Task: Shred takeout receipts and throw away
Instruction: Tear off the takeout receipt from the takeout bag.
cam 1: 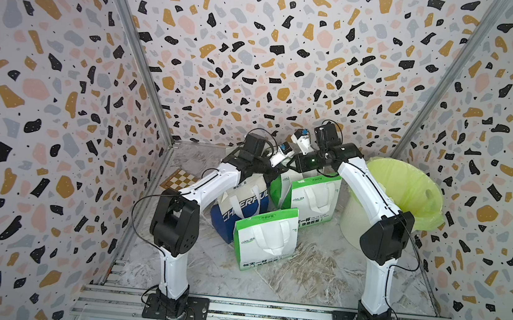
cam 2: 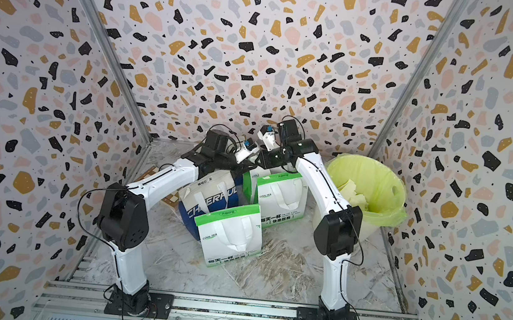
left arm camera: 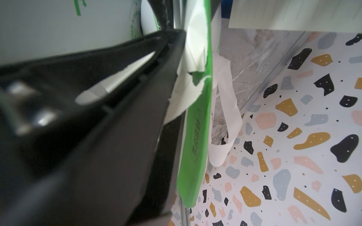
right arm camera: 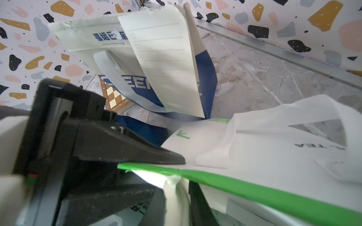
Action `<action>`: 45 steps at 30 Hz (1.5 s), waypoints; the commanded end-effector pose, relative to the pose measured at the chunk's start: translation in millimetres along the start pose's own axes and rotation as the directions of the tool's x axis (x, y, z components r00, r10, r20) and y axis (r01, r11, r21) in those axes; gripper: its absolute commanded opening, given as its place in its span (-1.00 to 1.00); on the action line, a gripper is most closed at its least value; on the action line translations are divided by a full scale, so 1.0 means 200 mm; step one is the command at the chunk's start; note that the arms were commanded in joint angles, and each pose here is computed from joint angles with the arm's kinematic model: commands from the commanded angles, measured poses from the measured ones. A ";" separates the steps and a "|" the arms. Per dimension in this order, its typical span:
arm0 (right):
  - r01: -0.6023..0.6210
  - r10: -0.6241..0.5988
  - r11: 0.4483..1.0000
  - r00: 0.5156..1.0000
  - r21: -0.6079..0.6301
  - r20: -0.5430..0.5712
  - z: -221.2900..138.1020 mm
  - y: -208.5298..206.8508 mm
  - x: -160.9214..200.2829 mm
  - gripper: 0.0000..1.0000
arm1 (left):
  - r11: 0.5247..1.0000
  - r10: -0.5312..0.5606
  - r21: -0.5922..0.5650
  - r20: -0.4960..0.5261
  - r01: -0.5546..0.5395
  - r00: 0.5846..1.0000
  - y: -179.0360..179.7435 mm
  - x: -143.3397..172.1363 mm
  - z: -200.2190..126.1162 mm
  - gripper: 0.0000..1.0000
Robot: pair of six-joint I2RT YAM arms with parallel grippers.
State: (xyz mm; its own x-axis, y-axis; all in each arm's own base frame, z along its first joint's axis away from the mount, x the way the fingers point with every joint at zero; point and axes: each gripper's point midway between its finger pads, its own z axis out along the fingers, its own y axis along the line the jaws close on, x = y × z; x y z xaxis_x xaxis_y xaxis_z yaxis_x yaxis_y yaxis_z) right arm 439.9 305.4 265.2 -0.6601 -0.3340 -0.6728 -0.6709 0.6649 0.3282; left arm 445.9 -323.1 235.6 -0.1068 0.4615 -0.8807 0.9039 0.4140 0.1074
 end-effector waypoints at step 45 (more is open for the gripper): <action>-0.020 0.044 0.997 0.950 -0.079 0.308 -0.54 0.14 -0.25 -1.00 | 0.991 -0.132 -0.009 0.026 0.133 0.991 0.00 0.16 -0.01 -0.88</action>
State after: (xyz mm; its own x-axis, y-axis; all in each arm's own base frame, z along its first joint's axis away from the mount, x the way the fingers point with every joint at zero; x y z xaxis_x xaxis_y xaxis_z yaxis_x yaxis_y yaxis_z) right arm 423.1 284.0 342.2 -0.6140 -0.1457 -0.7757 -0.6781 0.6004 0.4240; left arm 445.6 -310.3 234.7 -0.1401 0.3674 -0.9194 0.8806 0.4709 0.0540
